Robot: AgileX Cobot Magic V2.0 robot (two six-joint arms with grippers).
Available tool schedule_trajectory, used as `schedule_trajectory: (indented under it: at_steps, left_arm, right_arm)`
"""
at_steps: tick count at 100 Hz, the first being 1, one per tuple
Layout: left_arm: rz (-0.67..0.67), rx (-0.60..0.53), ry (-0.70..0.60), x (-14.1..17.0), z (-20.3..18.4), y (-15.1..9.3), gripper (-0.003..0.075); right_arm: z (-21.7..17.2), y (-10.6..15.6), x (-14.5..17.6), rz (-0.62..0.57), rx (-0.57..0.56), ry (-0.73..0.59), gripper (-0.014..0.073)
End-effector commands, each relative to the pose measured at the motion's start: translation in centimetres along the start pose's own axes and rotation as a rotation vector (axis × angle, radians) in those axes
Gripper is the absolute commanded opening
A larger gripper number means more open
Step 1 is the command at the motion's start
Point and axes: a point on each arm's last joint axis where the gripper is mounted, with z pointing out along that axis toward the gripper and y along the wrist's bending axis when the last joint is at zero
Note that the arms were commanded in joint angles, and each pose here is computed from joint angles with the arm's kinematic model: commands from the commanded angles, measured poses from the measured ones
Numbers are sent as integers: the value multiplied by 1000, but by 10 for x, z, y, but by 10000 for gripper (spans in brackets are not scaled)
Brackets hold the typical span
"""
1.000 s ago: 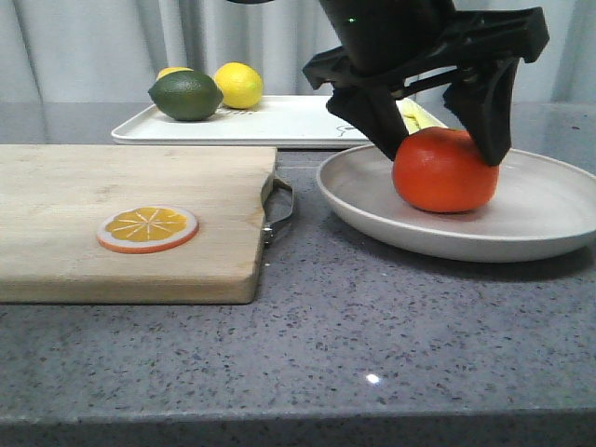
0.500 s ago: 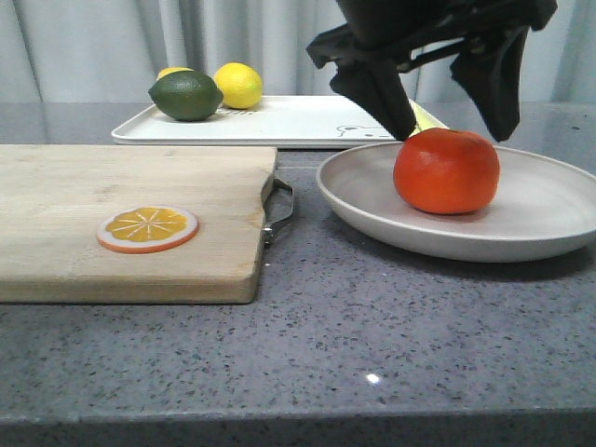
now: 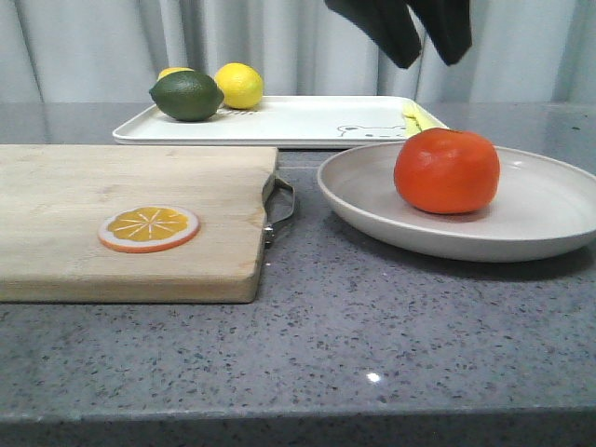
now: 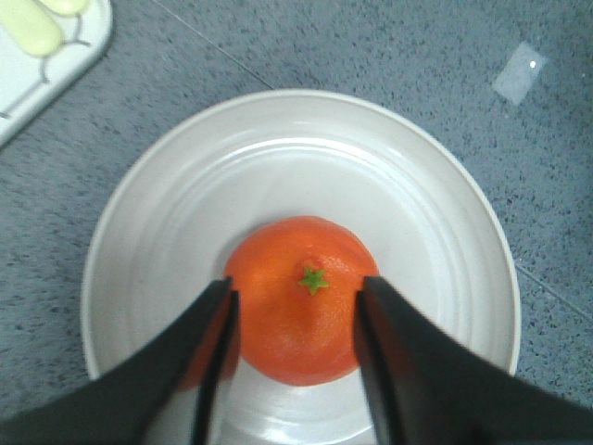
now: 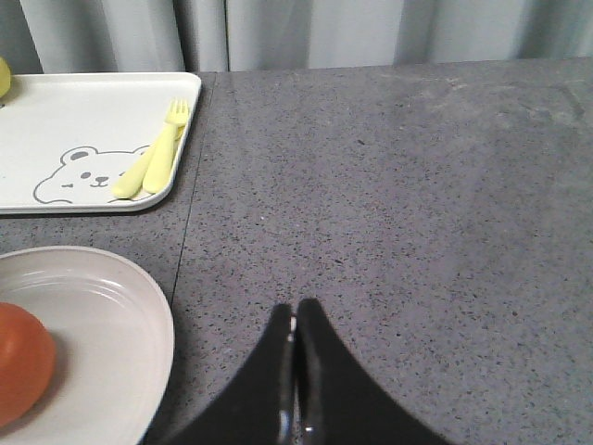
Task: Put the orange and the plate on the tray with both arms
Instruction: 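Open the left gripper to release the orange and withdraw upward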
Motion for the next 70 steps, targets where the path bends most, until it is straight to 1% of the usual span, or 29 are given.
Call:
schedule_trajectory:
  at_steps: [1, 12, 22, 32, 38, 52, 70]
  left_arm:
    - [-7, -5, -155, -16, -48, -2, 157]
    - [-30, -28, -167, -10, -60, 8, 92]
    - [-53, -49, -174, 2, -70, 17, 48]
    - [-80, -75, -221, 14, -86, 24, 9]
    - [-118, -90, -239, 23, -92, 30, -12]
    - [-159, -127, -265, 48, -108, 39, -18]
    - [-210, -159, -301, 83, -127, 42, -18]
  right_arm:
    - [-2, 1, -18, -5, -5, -99, -59]
    - [-2, 1, -18, -5, -5, -99, -59]
    - [-2, 1, -18, -5, -5, -99, -59]
    - [-2, 1, -18, -5, -5, -99, -59]
    - [-2, 1, -18, -5, -5, -99, -59]
    - [-2, 1, -18, -5, -5, -99, -59]
    - [-2, 1, -18, -5, -5, -98, -59]
